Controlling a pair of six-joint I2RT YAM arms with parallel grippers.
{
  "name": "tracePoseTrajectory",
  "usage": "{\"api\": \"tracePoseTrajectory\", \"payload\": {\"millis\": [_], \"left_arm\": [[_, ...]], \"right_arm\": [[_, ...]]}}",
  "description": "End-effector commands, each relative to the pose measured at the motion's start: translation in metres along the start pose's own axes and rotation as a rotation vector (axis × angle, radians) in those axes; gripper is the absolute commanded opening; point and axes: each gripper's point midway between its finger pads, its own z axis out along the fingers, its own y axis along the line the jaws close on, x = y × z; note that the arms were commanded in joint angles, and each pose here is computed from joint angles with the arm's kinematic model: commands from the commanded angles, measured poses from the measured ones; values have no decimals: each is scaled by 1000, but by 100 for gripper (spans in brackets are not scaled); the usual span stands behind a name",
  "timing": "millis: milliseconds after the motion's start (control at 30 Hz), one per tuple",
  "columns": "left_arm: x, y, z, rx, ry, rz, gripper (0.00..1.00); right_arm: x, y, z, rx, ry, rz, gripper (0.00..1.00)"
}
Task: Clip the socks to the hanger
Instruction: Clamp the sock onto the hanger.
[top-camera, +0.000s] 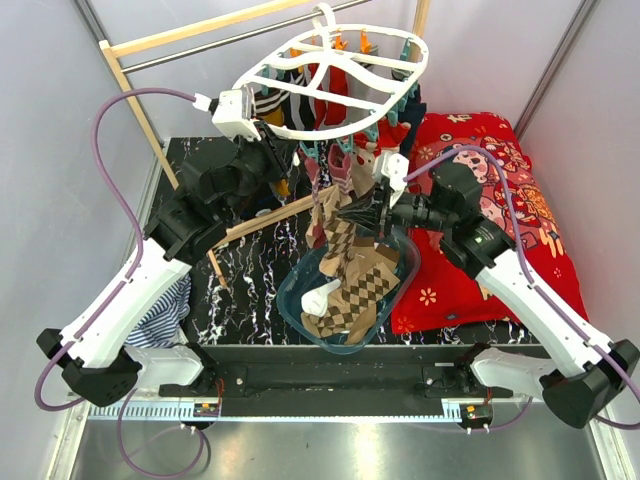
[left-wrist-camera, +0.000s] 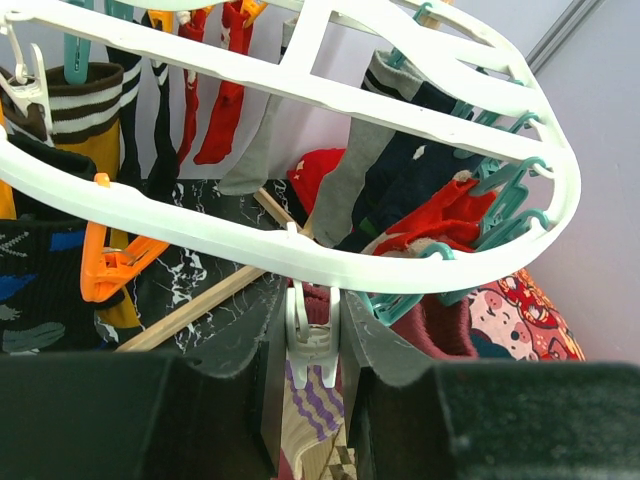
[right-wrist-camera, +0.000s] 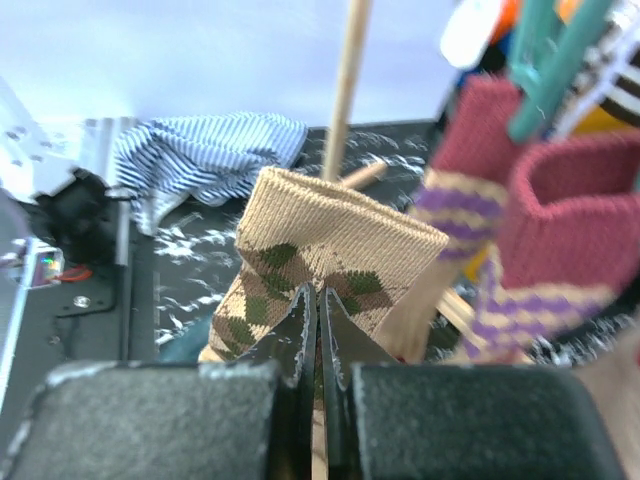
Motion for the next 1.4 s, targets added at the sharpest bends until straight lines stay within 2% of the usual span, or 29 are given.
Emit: {"api": "tracePoseTrajectory", "payload": {"millis": [0,233,600,900,1367], "left_arm": [[-26,-14,0,38,-69,-43,1],[-16,-14,6,41,-44,-45,1],[-7,-17,5,65,-29,-61,1],[-7,-12,0,57,-35,-50,1],[-5,-10,-2,56,-33,-41,1]], "right_arm": [[-53,19,10,-138,-138,-59,0],[-55,30,39,-213,-151,-90,0],[-26,-2,71,-120,-97,-123,0],[-28,-28,74,-3,-79,-210,0],[-32,-42,78,47,-73,-237,0]]}}
